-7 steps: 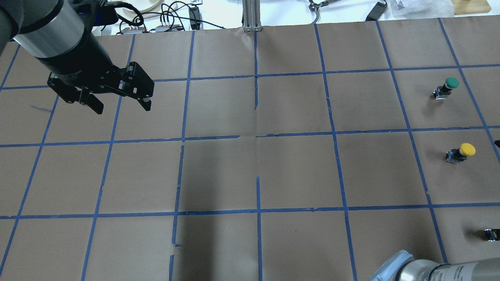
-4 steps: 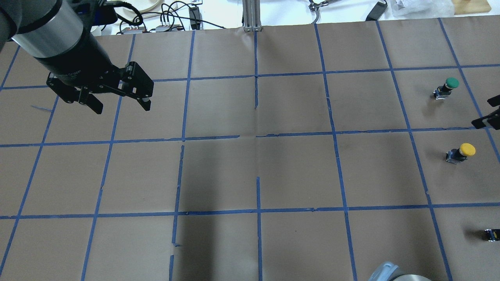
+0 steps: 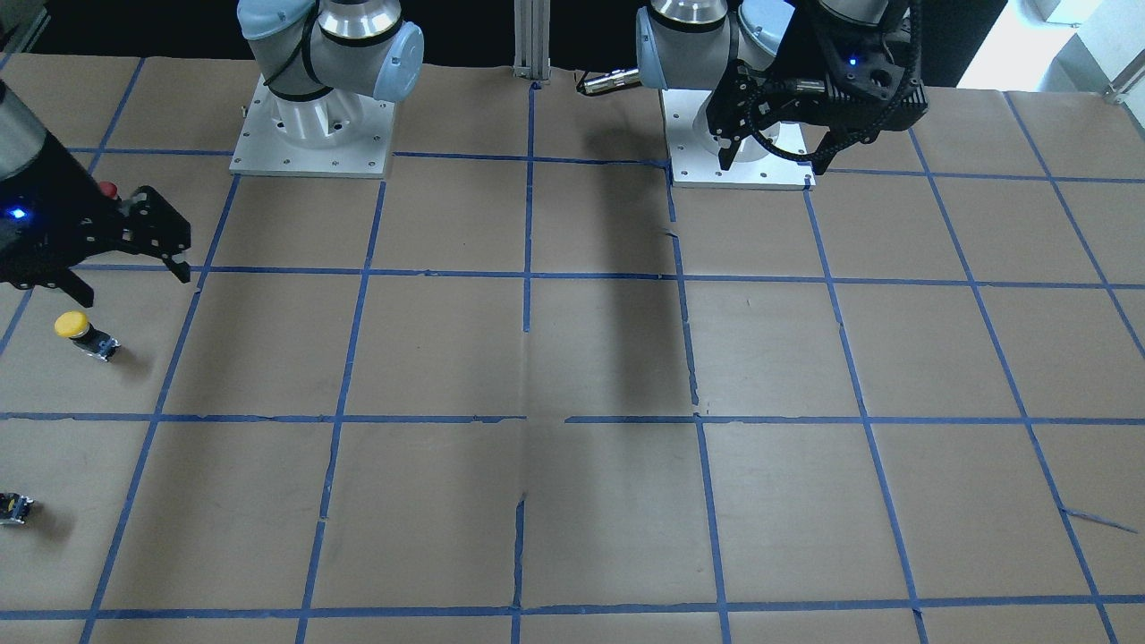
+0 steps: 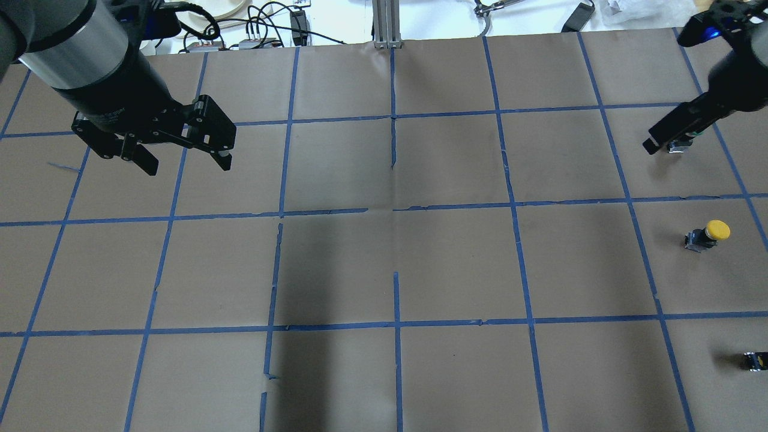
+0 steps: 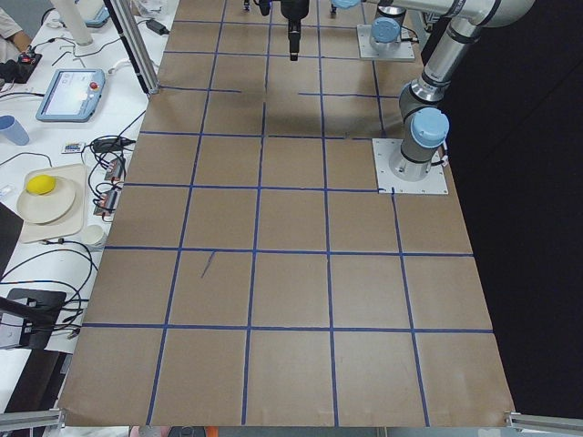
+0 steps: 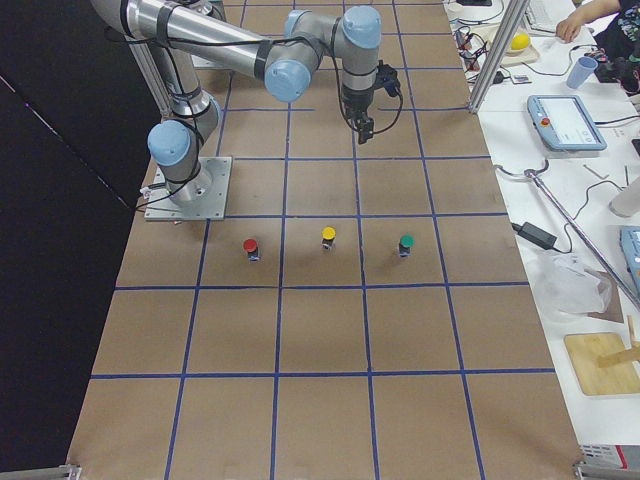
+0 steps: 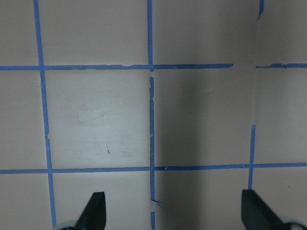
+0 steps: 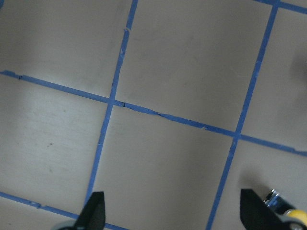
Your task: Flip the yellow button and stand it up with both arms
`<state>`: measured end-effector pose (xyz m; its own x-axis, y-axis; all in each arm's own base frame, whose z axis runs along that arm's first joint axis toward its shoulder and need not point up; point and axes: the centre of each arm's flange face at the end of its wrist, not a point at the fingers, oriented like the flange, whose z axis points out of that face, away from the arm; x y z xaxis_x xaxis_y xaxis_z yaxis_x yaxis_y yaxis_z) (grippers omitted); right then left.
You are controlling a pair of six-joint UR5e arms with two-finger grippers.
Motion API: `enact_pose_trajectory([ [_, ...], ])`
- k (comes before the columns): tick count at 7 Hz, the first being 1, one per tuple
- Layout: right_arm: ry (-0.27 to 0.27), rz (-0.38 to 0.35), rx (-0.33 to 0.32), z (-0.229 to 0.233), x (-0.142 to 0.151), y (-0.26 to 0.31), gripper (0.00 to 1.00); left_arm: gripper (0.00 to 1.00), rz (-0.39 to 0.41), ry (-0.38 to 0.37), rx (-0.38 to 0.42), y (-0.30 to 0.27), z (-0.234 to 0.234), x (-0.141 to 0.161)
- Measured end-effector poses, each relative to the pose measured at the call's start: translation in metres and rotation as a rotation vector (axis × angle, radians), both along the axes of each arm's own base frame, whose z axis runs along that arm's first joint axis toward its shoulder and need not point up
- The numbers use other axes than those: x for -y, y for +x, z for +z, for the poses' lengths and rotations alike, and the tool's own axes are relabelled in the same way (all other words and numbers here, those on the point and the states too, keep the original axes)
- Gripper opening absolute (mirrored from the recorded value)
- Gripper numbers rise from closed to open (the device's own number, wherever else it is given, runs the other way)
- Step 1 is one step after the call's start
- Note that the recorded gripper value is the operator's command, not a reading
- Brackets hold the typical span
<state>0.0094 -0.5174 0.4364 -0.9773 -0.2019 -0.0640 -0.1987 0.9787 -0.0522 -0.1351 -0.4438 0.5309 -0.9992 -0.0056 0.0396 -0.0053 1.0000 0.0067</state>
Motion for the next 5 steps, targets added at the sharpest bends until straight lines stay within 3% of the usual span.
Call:
enact_pose_trajectory([
  [1, 0.050, -0.160, -0.007, 0.008, -0.005, 0.041, 1.00, 1.00, 0.000, 0.000, 0.000, 0.000, 0.000, 0.000],
  [2, 0.089, -0.260, -0.033, 0.018, -0.014, 0.077, 1.00, 1.00, 0.000, 0.000, 0.001, 0.000, 0.000, 0.000],
  [5, 0.121, -0.365, -0.062, 0.040, -0.045, 0.123, 1.00, 1.00, 0.000, 0.001, 0.001, 0.000, 0.000, 0.000],
])
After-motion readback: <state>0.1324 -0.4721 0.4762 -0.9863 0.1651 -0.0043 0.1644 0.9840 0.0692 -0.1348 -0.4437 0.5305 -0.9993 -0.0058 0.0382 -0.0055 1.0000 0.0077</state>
